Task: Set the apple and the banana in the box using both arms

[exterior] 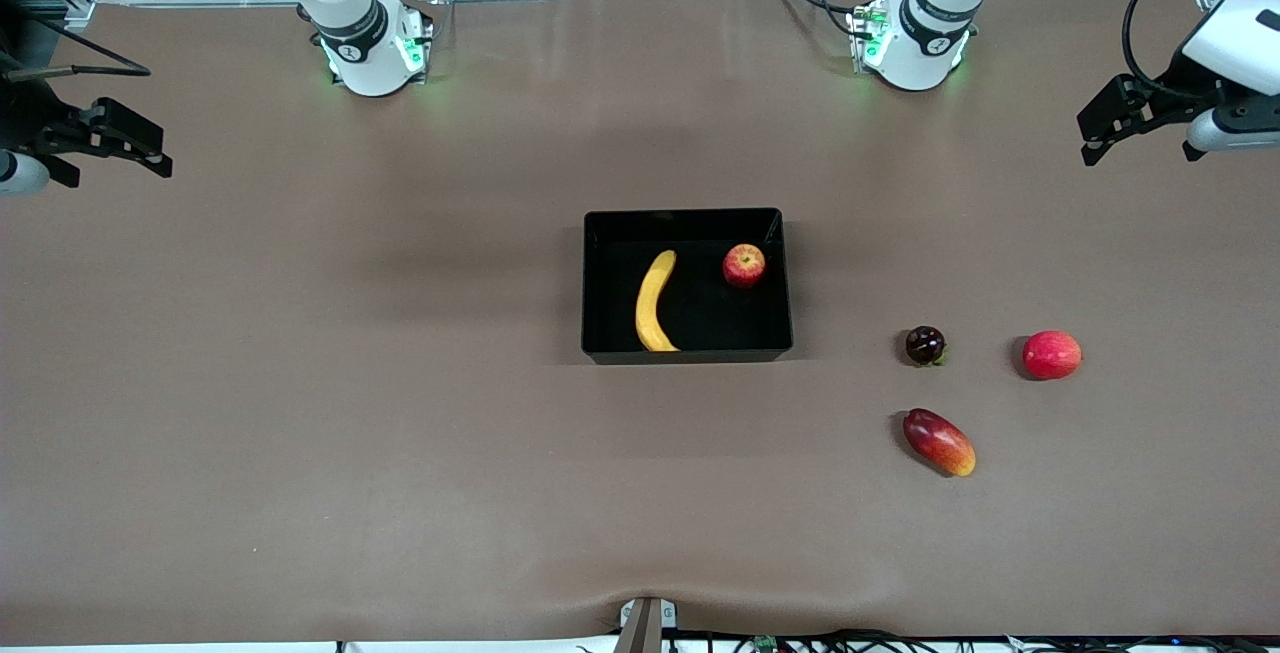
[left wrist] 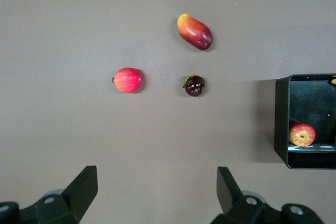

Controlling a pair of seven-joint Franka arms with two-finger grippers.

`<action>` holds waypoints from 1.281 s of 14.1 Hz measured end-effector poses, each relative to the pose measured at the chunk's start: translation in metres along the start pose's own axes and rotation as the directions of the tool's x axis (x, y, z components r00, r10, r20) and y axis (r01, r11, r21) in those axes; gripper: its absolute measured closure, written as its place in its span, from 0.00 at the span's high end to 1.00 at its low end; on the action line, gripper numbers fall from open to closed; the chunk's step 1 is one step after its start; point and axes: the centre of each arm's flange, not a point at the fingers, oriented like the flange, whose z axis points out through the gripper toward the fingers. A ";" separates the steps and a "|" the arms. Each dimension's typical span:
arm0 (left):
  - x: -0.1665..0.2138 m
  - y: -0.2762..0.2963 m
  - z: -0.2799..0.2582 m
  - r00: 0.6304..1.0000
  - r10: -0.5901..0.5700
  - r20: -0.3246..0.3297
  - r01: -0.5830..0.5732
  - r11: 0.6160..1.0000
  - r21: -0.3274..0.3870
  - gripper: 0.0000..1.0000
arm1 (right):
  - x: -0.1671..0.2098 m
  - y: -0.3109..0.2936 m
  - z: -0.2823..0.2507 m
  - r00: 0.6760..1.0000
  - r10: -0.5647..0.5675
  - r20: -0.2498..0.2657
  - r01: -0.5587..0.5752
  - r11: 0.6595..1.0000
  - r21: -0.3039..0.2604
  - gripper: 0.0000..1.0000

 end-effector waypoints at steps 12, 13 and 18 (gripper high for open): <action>-0.002 0.003 0.006 0.999 0.001 0.036 0.000 1.000 -0.027 1.00 | 0.006 0.019 -0.010 0.996 0.033 -0.084 -0.034 0.999 -0.006 1.00; -0.003 0.004 0.006 0.999 0.002 0.043 0.000 1.000 -0.031 1.00 | 0.008 0.022 -0.012 0.994 0.039 -0.107 -0.040 0.999 -0.007 1.00; -0.004 0.006 0.006 0.999 0.006 0.049 -0.004 0.999 -0.033 1.00 | 0.010 0.023 -0.011 0.992 0.040 -0.117 -0.041 0.999 -0.008 1.00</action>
